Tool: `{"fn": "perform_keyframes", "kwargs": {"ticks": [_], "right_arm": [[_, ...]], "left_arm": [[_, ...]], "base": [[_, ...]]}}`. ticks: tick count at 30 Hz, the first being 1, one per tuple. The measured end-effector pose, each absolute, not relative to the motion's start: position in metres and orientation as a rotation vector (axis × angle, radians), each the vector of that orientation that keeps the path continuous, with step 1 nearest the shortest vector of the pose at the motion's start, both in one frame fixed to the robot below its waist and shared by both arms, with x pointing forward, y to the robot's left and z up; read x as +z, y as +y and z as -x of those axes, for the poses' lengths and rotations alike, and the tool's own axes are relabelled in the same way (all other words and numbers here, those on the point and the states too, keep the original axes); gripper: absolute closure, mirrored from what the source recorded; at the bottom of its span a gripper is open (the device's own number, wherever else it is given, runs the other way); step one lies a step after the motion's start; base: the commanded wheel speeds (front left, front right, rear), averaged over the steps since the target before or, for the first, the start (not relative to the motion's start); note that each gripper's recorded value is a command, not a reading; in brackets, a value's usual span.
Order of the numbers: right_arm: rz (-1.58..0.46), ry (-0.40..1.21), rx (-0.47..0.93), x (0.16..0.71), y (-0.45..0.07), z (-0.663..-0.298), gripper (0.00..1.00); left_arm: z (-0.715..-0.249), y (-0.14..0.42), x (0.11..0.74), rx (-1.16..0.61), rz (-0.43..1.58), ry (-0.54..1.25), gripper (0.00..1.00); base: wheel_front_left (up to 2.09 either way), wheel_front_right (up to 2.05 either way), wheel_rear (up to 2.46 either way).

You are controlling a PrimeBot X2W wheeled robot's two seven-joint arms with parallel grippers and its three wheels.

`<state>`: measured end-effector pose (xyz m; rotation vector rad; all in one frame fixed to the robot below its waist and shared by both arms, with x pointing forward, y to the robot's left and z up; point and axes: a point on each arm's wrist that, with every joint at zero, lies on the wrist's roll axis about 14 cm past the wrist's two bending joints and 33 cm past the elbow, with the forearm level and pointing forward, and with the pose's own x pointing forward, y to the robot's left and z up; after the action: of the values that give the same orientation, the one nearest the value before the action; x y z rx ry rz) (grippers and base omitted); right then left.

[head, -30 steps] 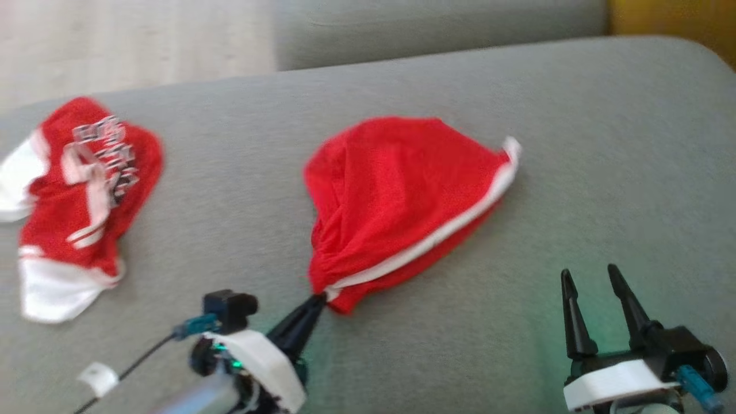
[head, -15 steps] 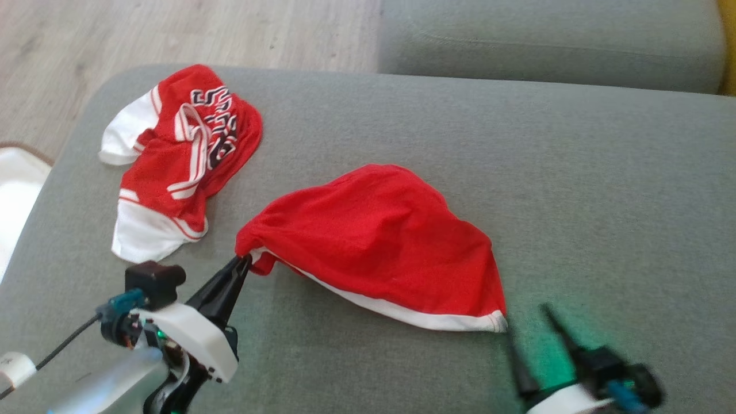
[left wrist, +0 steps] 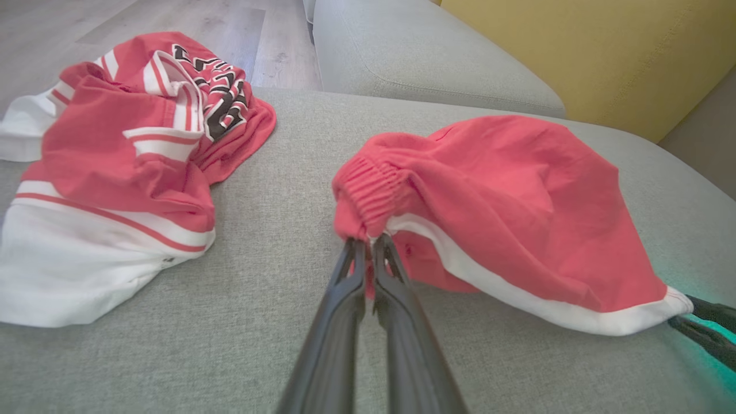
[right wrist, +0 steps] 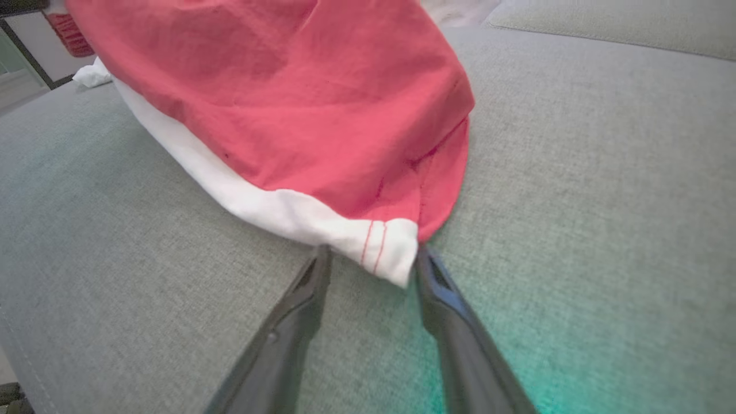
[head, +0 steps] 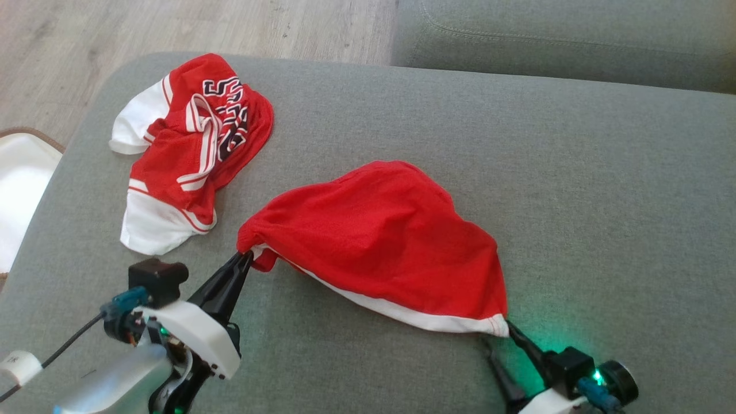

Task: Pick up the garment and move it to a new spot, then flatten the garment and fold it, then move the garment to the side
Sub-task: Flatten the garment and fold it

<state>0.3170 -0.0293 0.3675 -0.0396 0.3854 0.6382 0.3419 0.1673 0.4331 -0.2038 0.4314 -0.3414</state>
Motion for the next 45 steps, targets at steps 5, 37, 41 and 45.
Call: {"fn": "perform_keyframes", "kwargs": {"ticks": [5, 37, 41, 45], "right_arm": [[0.050, 0.327, 0.630, 0.382, -0.030, -0.330, 1.00], [0.323, -0.561, 0.204, 0.715, -0.181, -0.570, 1.00], [0.372, -0.589, 0.177, 0.727, -0.190, -0.578, 1.00], [0.379, -0.559, 0.167, 0.715, -0.198, -0.573, 1.00]], "left_arm": [[-0.342, 0.166, 0.431, -0.354, 0.201, 0.439, 1.00], [-0.534, 0.039, 0.664, -0.829, -0.012, -0.164, 1.00], [-0.552, 0.033, 0.655, -0.819, 0.011, -0.199, 1.00], [-0.541, 0.024, 0.618, -0.854, 0.011, -0.114, 1.00]], "base": [[0.00, 0.00, 0.00], [0.00, 0.00, 0.00], [0.00, 0.00, 0.00], [0.00, 0.00, 0.00]]}}
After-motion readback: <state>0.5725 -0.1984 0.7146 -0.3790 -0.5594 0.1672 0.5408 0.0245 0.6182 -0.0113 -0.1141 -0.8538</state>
